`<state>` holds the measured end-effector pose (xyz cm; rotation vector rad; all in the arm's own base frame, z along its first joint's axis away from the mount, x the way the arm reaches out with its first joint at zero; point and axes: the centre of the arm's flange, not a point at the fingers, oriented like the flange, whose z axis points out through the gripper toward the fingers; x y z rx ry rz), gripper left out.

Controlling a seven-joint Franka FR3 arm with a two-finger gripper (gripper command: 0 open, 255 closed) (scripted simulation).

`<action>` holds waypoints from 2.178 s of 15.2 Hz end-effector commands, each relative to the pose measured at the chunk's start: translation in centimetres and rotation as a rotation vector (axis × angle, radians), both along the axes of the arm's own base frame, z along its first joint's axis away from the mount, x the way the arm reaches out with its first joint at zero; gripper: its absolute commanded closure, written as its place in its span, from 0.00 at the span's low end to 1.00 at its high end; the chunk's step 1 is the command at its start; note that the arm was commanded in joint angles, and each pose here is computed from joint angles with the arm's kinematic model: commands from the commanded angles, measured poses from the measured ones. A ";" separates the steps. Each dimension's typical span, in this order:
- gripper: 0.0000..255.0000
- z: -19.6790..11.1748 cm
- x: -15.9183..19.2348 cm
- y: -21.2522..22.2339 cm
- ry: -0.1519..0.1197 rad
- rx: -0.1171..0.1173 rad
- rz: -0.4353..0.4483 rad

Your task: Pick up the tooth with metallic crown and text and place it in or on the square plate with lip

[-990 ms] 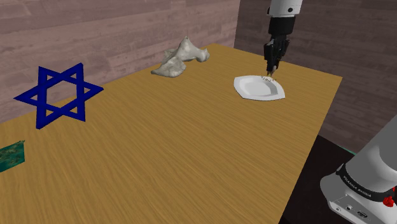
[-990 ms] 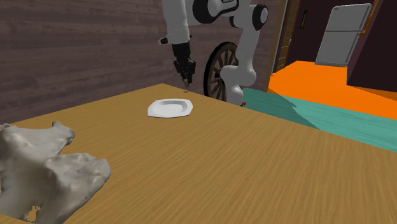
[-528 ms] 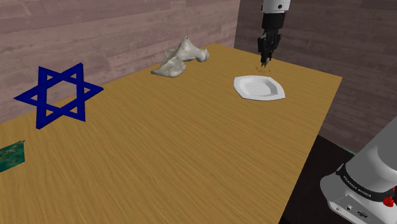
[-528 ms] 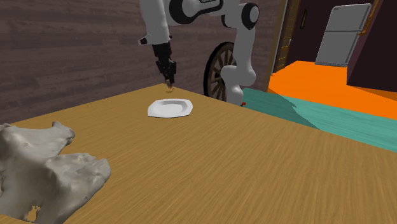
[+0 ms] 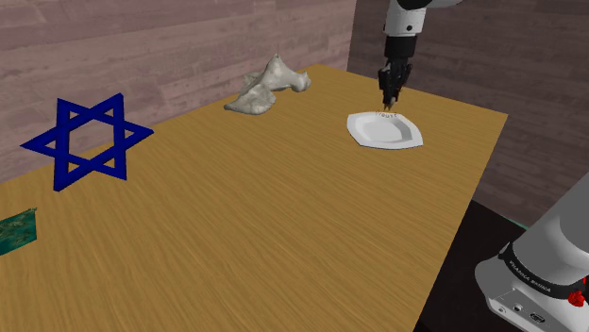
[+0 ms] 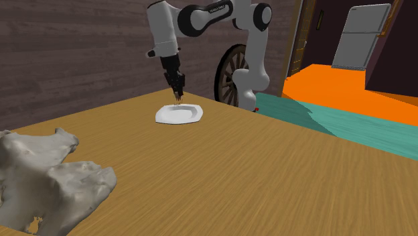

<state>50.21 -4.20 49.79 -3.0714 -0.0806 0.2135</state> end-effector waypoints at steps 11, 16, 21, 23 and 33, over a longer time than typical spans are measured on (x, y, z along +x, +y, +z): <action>1.00 -4.4 0.0 -0.1 0.000 0.000 0.000; 0.00 -4.4 0.0 -0.1 0.000 0.000 0.000; 0.00 -4.4 0.0 -0.1 0.000 0.000 0.000; 0.00 -1.8 0.3 -0.2 0.000 0.000 0.000; 0.00 0.6 0.7 -0.4 0.000 0.000 0.000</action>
